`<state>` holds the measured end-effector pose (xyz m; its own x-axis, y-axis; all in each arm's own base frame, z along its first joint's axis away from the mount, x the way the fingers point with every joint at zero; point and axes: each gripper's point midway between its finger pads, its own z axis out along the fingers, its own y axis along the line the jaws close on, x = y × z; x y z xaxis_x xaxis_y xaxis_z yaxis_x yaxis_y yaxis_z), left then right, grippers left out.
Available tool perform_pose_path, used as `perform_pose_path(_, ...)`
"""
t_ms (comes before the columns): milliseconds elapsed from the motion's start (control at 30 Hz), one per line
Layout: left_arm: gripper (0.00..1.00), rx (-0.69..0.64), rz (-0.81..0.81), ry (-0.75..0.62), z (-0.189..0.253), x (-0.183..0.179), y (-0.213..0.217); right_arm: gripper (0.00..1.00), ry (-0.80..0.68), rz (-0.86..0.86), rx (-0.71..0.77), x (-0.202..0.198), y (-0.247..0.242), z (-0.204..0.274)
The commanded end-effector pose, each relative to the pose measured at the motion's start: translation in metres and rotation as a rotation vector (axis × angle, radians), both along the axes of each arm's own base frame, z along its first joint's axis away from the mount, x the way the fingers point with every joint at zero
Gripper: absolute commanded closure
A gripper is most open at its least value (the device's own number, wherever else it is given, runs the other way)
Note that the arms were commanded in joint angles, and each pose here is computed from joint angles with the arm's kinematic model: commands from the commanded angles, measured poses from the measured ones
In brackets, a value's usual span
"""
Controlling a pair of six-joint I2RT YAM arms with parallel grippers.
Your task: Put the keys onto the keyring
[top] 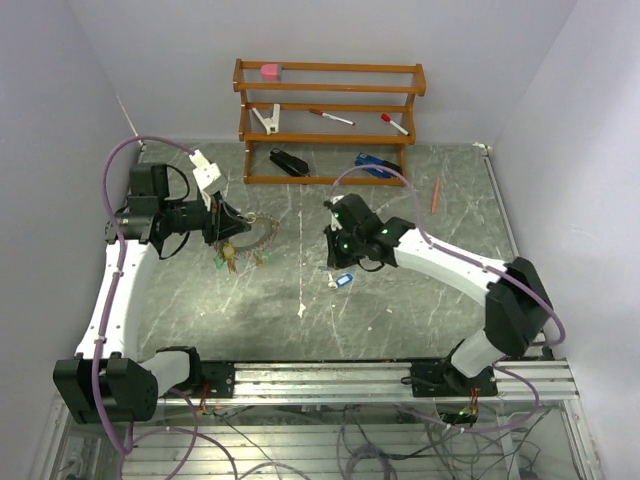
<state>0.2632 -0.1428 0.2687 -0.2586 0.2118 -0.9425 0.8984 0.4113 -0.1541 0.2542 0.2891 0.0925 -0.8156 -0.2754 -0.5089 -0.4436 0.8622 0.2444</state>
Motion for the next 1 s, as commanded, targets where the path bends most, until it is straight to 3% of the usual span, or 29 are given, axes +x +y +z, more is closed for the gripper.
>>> perform_pose_path(0, 0.93, -0.028, -0.043, -0.115, 0.033, 0.000, -0.002, 1.00, -0.126, 0.015, 0.080, 0.010, 0.006, 0.059)
perform_pose_path(267, 0.93, -0.005, -0.100, -0.156, 0.036, -0.005, -0.004, 1.00, -0.233, 0.127, 0.302, 0.005, 0.033, 0.165)
perform_pose_path(533, 0.93, 0.027, -0.143, -0.219, 0.042, -0.008, -0.003, 1.00, -0.228, 0.248, 0.513, -0.016, 0.064, 0.241)
perform_pose_path(967, 0.93, -0.011, -0.138, -0.270, 0.056, -0.011, -0.009, 1.00, -0.168, 0.309, 0.655, -0.031, 0.121, 0.254)
